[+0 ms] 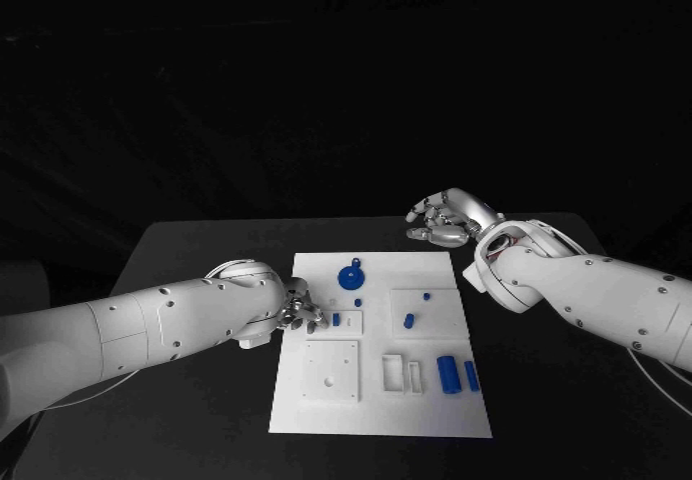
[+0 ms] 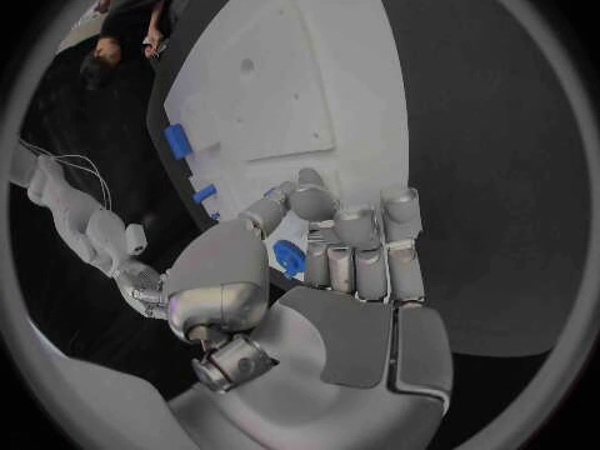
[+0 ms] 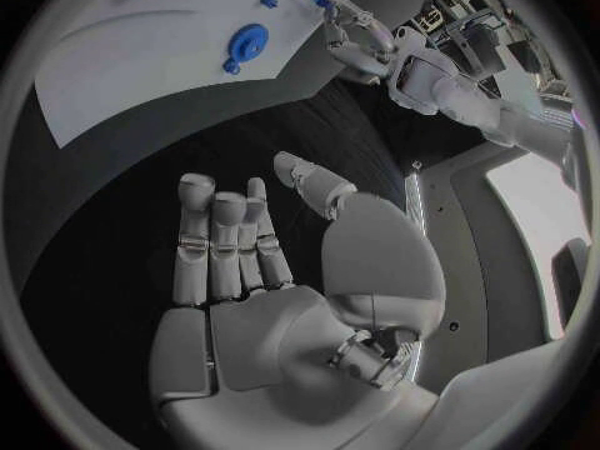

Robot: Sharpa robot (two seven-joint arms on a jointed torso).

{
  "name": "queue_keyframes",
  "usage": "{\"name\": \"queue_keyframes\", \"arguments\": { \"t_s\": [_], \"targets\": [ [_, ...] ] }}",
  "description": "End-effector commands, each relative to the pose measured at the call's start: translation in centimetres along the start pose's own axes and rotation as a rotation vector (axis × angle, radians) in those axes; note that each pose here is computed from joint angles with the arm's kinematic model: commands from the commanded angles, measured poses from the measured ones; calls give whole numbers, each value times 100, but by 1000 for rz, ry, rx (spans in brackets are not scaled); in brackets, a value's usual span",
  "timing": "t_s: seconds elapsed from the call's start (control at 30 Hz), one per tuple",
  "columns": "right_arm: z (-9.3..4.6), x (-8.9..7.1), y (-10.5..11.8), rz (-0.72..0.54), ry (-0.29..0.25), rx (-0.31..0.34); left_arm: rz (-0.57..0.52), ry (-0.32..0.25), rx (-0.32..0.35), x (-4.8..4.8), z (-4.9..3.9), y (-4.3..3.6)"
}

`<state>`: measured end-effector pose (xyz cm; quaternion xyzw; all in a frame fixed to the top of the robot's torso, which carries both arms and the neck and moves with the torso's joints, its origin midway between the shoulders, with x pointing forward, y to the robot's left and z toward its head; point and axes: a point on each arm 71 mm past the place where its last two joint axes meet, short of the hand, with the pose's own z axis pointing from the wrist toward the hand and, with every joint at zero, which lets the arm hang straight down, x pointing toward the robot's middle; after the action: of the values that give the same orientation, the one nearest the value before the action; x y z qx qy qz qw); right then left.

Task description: Assemble the parts on the task board

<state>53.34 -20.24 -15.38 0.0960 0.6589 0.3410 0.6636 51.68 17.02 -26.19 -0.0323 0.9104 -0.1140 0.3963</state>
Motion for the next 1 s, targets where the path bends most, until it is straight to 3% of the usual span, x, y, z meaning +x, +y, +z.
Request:
{"name": "queue_keyframes", "arguments": {
  "t_s": [0.03,0.47,0.8,0.87,1.0],
  "targets": [
    [0,7,13,0,10,-10,9,-6,4,-2,3,-10],
    [-6,-8,-9,0,7,-5,-17,-43,-2,-34,-14,104],
    [-10,-21,-29,-1,3,1,-111,-28,14,-53,-51,182],
    [-11,-23,-31,-1,3,2,-148,-32,19,-67,-61,205],
    [-12,-25,-33,-1,2,2,-245,-88,51,-189,-86,217]
  ]
}}
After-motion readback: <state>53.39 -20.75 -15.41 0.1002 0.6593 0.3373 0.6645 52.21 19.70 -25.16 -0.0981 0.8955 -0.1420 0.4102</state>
